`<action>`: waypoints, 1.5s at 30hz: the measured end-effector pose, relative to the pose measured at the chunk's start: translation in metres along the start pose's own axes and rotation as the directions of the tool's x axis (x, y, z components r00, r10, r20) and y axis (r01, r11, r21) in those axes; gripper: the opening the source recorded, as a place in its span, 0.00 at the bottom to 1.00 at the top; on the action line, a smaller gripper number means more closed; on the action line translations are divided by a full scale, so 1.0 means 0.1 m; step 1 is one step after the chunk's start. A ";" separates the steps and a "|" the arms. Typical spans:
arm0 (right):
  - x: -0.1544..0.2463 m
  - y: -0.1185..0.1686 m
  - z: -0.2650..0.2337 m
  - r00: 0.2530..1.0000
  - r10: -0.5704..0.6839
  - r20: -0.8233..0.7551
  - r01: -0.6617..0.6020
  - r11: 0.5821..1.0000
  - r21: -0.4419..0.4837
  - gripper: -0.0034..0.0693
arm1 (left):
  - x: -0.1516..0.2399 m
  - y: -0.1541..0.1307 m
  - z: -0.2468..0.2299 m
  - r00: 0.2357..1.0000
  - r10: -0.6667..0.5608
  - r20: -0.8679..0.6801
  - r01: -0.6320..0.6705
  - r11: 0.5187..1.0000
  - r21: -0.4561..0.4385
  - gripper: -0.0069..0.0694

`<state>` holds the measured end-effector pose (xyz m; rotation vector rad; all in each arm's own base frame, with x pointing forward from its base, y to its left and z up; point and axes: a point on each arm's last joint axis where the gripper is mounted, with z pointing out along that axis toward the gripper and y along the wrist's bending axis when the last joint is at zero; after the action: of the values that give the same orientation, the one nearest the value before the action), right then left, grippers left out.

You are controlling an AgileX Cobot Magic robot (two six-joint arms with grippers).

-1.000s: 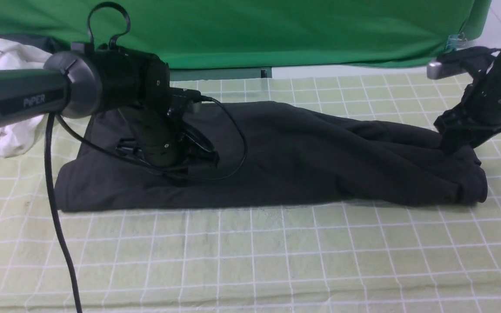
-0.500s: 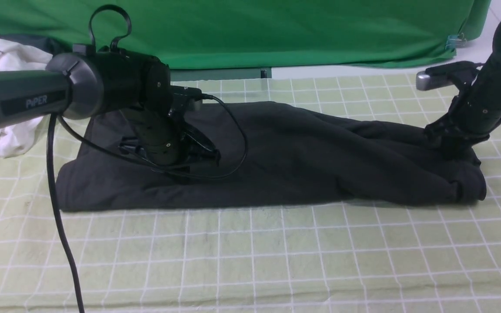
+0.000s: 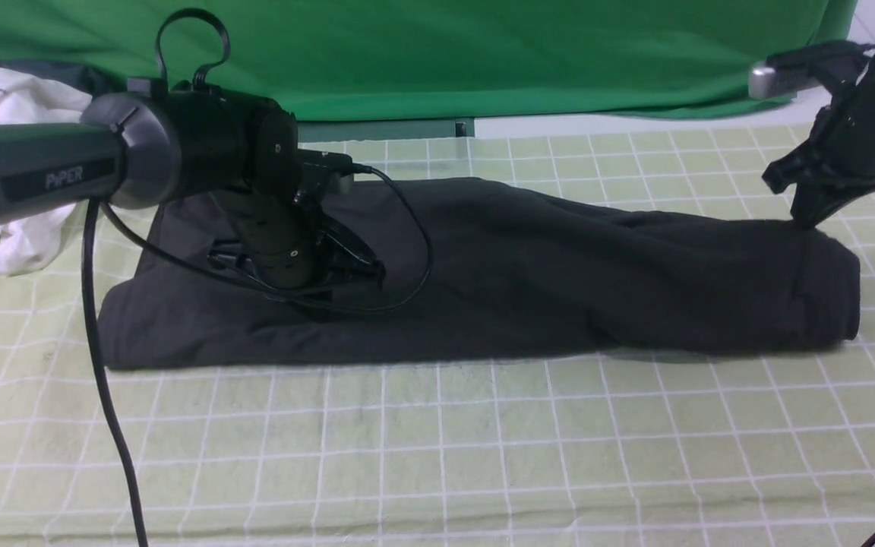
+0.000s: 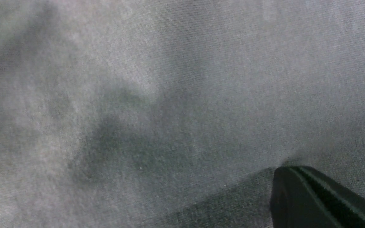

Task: Fold a long-sleeved shirt over a green coffee tablecloth.
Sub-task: 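Pull the folded dark garment lengthwise by its ends to straighten it flat on the table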

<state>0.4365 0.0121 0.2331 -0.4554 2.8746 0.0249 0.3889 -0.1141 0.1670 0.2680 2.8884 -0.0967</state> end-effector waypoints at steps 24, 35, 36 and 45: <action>0.02 -0.25 -0.14 0.991 0.130 -0.013 -0.129 0.990 0.049 0.57 | 0.01 -0.01 -0.28 0.999 -0.019 0.026 0.019 1.000 0.005 0.10; 0.29 -0.16 -0.10 0.981 0.159 -0.112 -0.156 0.987 0.037 0.80 | 0.29 -0.02 -1.06 0.983 -0.042 0.179 0.033 0.998 0.056 0.10; 0.28 -0.17 -0.04 0.983 0.160 -0.094 -0.156 0.987 0.041 0.84 | 0.36 -0.02 -1.10 0.981 -0.044 0.190 0.033 0.998 0.058 0.10; 0.19 -0.23 0.38 0.985 0.161 -0.064 -0.159 0.986 0.042 0.80 | 0.57 0.00 -1.13 0.975 -0.047 0.217 0.035 0.997 0.063 0.10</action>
<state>0.4341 -0.0132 0.1926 -0.2217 2.9648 -0.0163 0.3090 -0.0940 0.2626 0.1946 2.6753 -0.2055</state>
